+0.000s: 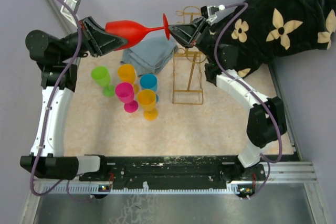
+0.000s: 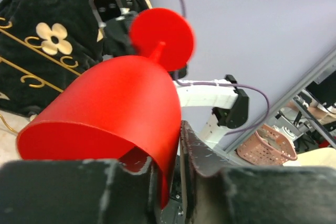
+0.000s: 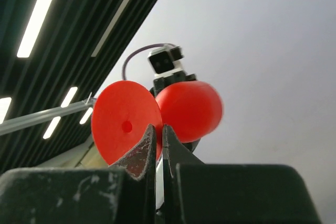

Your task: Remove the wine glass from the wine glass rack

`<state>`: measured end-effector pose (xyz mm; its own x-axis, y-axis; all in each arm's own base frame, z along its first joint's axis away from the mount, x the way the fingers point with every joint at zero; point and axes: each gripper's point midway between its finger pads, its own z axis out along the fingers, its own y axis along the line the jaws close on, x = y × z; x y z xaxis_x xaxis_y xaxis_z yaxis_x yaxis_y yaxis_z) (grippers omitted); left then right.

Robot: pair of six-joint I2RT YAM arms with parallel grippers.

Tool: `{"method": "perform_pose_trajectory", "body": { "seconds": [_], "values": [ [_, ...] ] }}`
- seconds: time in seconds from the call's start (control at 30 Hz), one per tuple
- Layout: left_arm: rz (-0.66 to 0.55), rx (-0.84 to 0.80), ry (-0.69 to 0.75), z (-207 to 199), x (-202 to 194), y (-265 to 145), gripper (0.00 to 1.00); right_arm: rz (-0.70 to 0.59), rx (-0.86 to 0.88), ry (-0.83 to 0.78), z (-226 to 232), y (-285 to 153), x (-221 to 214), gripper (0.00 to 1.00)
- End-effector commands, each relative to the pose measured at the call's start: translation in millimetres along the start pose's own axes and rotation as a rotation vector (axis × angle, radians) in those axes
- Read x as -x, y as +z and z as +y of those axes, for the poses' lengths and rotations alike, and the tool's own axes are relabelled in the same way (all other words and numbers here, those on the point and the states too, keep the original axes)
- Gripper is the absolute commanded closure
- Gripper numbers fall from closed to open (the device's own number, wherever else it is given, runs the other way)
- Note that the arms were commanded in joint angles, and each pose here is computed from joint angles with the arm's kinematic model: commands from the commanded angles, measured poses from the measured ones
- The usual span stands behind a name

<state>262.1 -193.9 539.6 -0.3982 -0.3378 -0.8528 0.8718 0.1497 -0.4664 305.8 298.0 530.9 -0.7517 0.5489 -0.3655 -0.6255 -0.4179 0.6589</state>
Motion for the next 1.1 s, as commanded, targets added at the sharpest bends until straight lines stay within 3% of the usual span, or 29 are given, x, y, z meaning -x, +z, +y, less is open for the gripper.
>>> {"method": "perform_pose_trajectory", "body": {
  "seconds": [0.0, 0.07, 0.23, 0.43, 0.5, 0.7, 0.8, 1.07],
  "values": [
    [-0.015, 0.021, 0.058, -16, 4, -11, 0.89, 0.086, 0.139, -0.023, 15, 4, -11, 1.0],
    [-0.019, 0.033, 0.072, -17, 6, -15, 0.99, 0.109, 0.157, -0.027, 16, 3, -12, 1.0],
    [-0.015, 0.111, 0.127, 9, 16, -24, 1.0, 0.156, 0.118, -0.114, 30, 8, -11, 0.8],
    [0.029, 0.35, 0.305, 85, 51, -28, 1.0, 0.148, -0.029, -0.293, 66, -6, -12, 0.57],
    [0.056, 0.453, 0.342, 114, 59, -34, 1.0, 0.127, -0.154, -0.37, 65, -17, -5, 0.53],
    [0.154, 0.885, 0.319, 189, 42, -89, 1.0, -0.006, -0.758, -0.615, 36, -91, 45, 0.49],
    [0.214, 1.01, 0.328, 187, 23, -118, 1.0, -0.104, -1.044, -0.762, 34, -136, 76, 0.47],
    [0.313, 1.172, 0.373, 120, -19, -172, 1.0, -0.286, -1.502, -0.993, 39, -217, 132, 0.15]
  ]
}}
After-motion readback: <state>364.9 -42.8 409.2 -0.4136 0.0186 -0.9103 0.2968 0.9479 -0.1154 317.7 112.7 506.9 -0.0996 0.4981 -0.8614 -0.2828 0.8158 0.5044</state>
